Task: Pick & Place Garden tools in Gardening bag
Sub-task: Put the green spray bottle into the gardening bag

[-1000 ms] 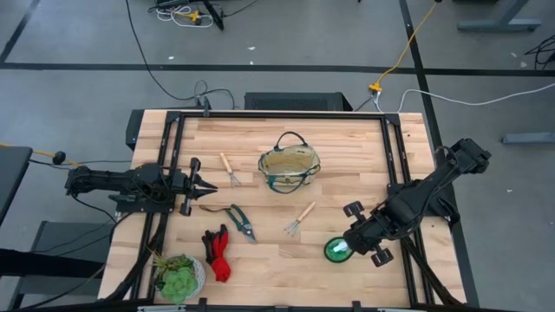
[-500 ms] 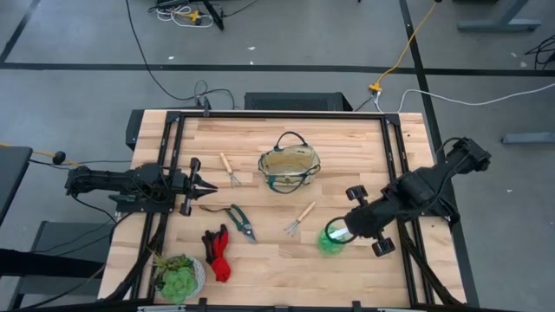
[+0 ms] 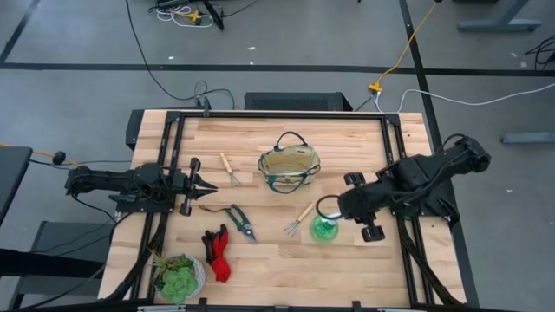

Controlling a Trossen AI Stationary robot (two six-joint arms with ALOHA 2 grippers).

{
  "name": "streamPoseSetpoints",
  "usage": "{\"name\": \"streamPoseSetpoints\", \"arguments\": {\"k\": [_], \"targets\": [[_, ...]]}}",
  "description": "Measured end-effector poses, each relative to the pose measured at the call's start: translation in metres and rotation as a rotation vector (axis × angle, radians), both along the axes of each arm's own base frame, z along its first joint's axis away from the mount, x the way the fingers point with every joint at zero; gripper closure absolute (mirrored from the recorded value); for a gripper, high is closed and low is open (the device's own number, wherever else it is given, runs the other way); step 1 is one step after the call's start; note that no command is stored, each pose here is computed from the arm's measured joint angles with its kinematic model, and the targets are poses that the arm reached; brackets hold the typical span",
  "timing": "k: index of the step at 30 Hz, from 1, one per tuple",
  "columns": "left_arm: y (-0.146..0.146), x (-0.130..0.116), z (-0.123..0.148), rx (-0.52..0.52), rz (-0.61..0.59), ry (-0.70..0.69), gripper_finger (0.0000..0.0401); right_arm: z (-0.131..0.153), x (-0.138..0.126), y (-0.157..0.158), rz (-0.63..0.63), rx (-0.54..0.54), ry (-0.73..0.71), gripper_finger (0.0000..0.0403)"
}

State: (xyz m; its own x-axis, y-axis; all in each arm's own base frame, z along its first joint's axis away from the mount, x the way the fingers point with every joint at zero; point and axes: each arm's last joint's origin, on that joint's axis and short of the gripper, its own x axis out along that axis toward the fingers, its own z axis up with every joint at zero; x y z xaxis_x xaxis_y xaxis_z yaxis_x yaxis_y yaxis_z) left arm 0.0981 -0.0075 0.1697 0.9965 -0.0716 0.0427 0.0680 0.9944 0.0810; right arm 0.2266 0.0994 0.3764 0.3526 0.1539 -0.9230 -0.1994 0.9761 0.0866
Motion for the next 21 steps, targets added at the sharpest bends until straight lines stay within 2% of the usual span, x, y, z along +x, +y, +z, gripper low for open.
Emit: {"name": "streamPoseSetpoints", "arguments": {"k": [4,21], "targets": [[0.0,0.0,0.0,0.0,0.0,0.0,0.036,0.0,0.004,-0.011,-0.038,0.036,0.014,0.0348],[0.0,0.0,0.0,0.0,0.0,0.0,0.0359,0.0,0.018,-0.063,-0.192,0.041,0.016,0.0348]]}}
